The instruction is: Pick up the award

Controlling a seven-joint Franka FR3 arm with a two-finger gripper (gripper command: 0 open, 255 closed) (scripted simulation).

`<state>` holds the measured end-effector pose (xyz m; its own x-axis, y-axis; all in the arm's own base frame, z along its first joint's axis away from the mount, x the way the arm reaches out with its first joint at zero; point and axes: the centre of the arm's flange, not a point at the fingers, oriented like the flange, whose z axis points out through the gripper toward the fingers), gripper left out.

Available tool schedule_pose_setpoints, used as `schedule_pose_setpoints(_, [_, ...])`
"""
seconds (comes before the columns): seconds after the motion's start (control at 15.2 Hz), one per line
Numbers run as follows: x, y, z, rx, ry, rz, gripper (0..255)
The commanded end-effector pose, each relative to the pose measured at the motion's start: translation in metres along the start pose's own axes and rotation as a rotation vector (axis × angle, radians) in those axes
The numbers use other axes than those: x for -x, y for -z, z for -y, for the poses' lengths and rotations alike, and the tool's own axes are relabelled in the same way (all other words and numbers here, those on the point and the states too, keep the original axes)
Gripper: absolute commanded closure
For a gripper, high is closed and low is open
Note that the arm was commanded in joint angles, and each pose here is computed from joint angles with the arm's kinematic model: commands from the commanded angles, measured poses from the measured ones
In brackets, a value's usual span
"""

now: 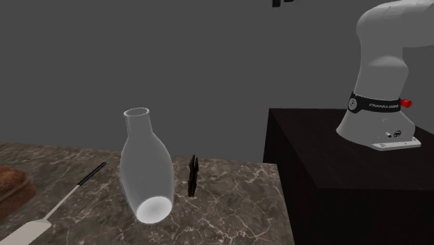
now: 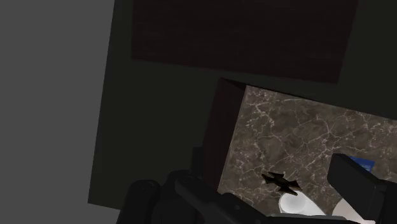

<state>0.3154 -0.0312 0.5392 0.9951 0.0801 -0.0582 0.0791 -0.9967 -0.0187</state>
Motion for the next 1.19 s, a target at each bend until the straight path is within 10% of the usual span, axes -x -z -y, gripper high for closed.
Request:
schedule_pose_setpoints(0.0, [0.000, 0.000, 0.000, 0.000, 0.000, 0.000, 0])
schedule_pose_setpoints(1.12, [-0.125, -0.156, 0.095, -0.015, -0.091, -0.019, 0])
